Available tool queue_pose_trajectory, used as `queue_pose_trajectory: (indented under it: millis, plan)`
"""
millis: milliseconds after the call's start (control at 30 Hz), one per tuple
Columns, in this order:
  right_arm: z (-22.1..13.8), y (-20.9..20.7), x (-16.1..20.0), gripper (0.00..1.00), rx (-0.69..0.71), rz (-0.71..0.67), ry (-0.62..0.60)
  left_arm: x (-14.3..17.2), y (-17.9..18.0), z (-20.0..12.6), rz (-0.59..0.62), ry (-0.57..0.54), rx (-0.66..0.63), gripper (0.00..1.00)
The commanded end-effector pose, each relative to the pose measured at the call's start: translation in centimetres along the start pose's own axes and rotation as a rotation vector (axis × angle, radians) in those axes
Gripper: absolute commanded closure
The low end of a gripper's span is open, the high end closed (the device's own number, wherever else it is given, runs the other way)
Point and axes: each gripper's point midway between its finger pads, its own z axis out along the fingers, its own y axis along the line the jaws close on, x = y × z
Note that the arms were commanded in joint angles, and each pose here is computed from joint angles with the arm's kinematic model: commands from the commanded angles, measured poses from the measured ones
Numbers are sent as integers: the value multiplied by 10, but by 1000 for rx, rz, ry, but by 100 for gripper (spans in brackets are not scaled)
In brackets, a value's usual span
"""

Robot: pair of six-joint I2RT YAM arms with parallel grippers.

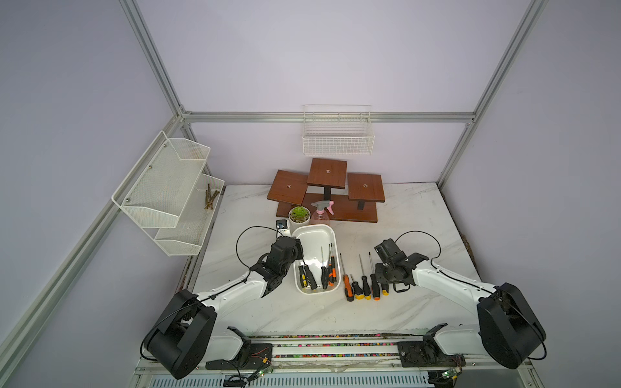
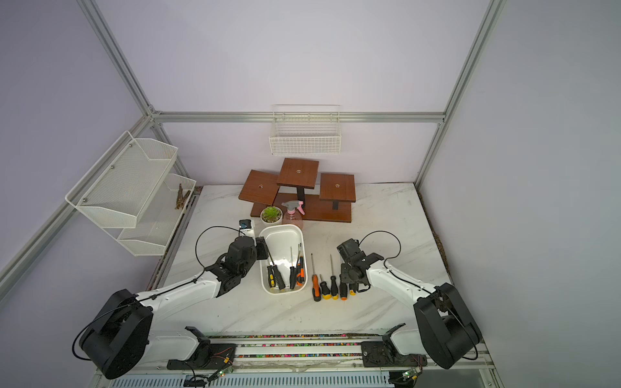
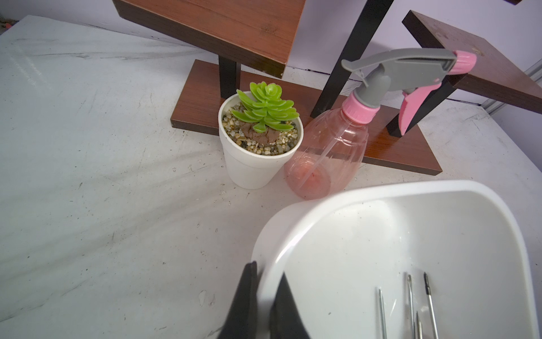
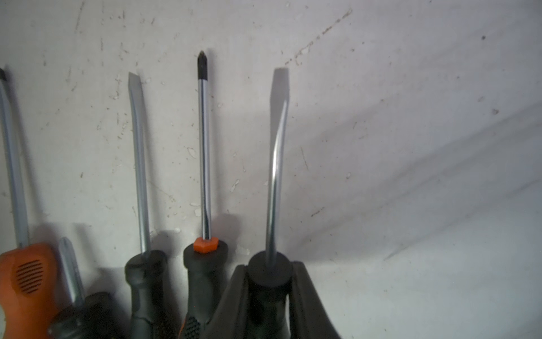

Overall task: Take out the screwdriver from the storage box
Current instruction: Place the screwdriver at the center of the board.

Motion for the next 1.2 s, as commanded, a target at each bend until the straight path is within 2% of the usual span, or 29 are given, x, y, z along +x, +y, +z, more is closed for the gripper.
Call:
queue_pose_trajectory:
  millis: [0, 433, 667, 767, 1167]
  plan:
    - [-2, 1, -7, 100, 8, 6, 0, -12, -2, -6, -16, -48, 20, 100]
    - [9, 4, -1, 100, 6, -15, 49, -12, -1, -8, -21, -53, 21, 100]
    - [11, 4, -2, 89, 10, -18, 57, -12, -1, -8, -21, -53, 22, 100]
    - [11, 3, -2, 82, 9, -16, 58, -12, -1, -8, -21, -53, 20, 100]
    - [11, 1, -4, 72, 9, -11, 55, -12, 0, -7, -22, -52, 17, 100]
